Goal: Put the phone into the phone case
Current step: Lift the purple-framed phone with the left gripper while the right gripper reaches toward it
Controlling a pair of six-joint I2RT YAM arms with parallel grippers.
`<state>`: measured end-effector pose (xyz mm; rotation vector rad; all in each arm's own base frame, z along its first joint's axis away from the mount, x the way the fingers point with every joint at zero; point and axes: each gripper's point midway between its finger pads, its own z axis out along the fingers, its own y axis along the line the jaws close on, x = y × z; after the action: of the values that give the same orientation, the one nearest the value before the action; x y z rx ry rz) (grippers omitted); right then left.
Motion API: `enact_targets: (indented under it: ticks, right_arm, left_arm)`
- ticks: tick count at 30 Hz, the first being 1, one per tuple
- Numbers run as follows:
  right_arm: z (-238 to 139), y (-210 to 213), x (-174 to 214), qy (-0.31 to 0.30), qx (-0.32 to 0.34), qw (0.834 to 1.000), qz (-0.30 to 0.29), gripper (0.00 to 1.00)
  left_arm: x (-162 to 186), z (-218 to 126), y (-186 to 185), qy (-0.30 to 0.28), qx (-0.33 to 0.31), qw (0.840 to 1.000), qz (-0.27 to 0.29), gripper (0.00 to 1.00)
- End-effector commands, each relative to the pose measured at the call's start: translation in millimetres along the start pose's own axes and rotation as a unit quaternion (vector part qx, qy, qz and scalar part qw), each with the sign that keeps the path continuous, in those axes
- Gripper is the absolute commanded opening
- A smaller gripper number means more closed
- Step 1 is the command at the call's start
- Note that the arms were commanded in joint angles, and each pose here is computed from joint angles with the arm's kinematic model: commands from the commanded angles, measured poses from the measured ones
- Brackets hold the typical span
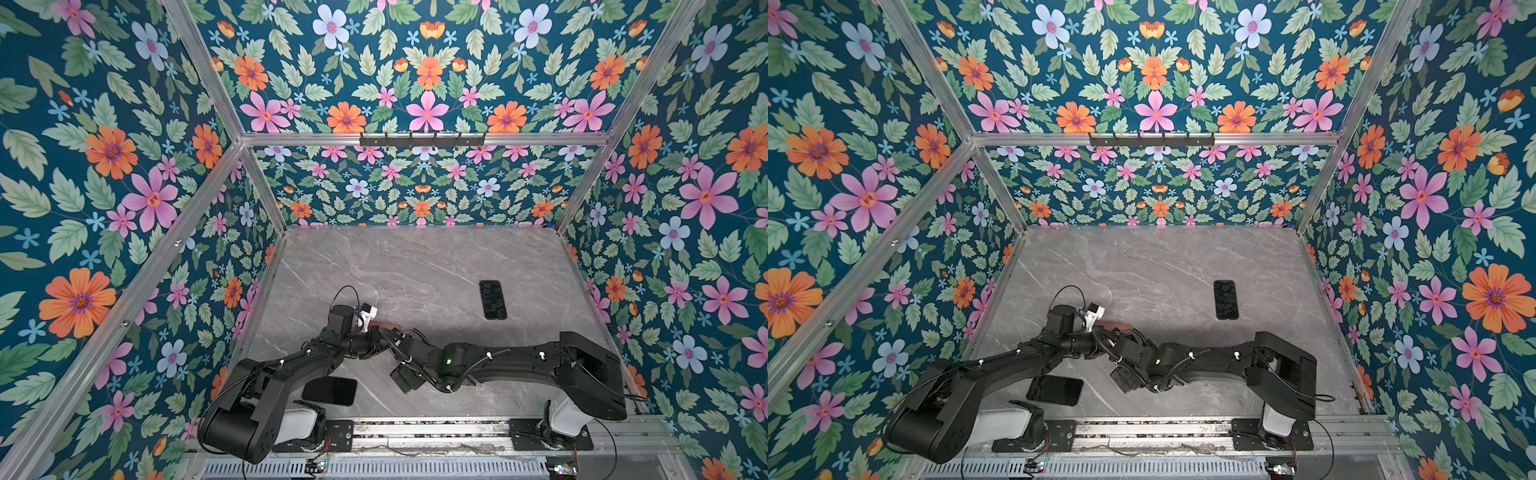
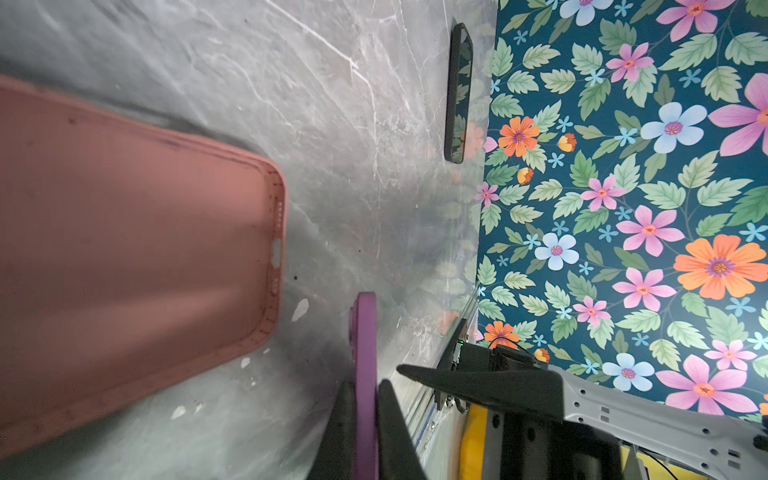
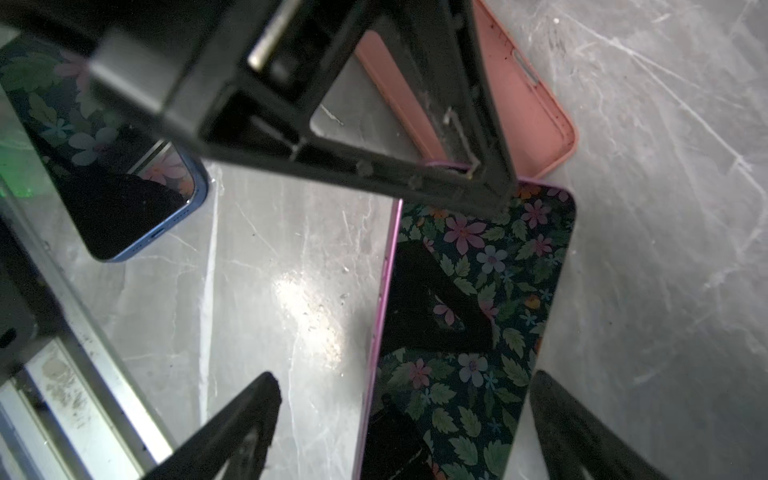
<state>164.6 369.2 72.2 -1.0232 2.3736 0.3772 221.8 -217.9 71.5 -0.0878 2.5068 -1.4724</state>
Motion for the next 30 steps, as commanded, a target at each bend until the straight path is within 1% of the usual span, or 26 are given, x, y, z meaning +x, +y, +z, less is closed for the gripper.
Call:
enact_targets:
  ticks: [1, 4, 7, 10, 12, 15, 18, 22, 23, 24, 26, 28, 30]
  right_arm:
    - [-25, -5, -4, -0.006, 0.003, 1.0, 0.017, 0.94]
    - [-46, -9, -22, -0.045, -0.001, 0.997, 0.062, 0.94]
    - [-60, -16, -38, -0.066, -0.002, 0.991, 0.113, 0.92]
    - [-70, -32, -45, -0.078, -0.006, 0.982, 0.17, 0.9]
    - [-75, -42, -47, -0.084, -0.027, 0.972, 0.219, 0.88]
    - [-87, -58, -51, -0.107, -0.082, 0.946, 0.294, 0.85]
    - [-101, -77, -51, -0.146, -0.125, 0.911, 0.366, 0.83]
    - [-108, -99, -48, -0.182, -0.183, 0.848, 0.464, 0.82]
    - [-109, -102, -48, -0.185, -0.197, 0.833, 0.482, 0.82]
    - [-109, -105, -47, -0.186, -0.206, 0.823, 0.497, 0.81]
    - [-109, -107, -48, -0.19, -0.218, 0.808, 0.514, 0.81]
    - [-110, -110, -49, -0.195, -0.227, 0.796, 0.526, 0.81]
    - [-107, -115, -46, -0.193, -0.225, 0.783, 0.547, 0.76]
  left_arm:
    - [-9, -1, -8, -0.014, 0.008, 1.0, 0.009, 0.05]
    - [-18, -3, -20, -0.027, 0.022, 0.999, 0.018, 0.04]
    - [-29, -4, -28, -0.042, 0.025, 0.998, 0.026, 0.0]
    - [-40, -5, -39, -0.06, 0.042, 0.997, 0.025, 0.0]
    - [-48, -6, -45, -0.078, 0.056, 0.995, 0.016, 0.0]
    - [-61, -9, -53, -0.115, 0.082, 0.99, -0.009, 0.0]
    - [-68, -12, -57, -0.139, 0.103, 0.985, -0.027, 0.0]
    - [-76, -15, -61, -0.16, 0.119, 0.979, -0.042, 0.0]
    - [-76, -15, -63, -0.164, 0.122, 0.978, -0.043, 0.0]
    - [-77, -15, -63, -0.167, 0.122, 0.977, -0.046, 0.0]
    - [-78, -16, -62, -0.178, 0.125, 0.974, -0.056, 0.0]
    - [-80, -17, -62, -0.185, 0.132, 0.971, -0.067, 0.0]
    - [-80, -17, -65, -0.187, 0.143, 0.969, -0.077, 0.0]
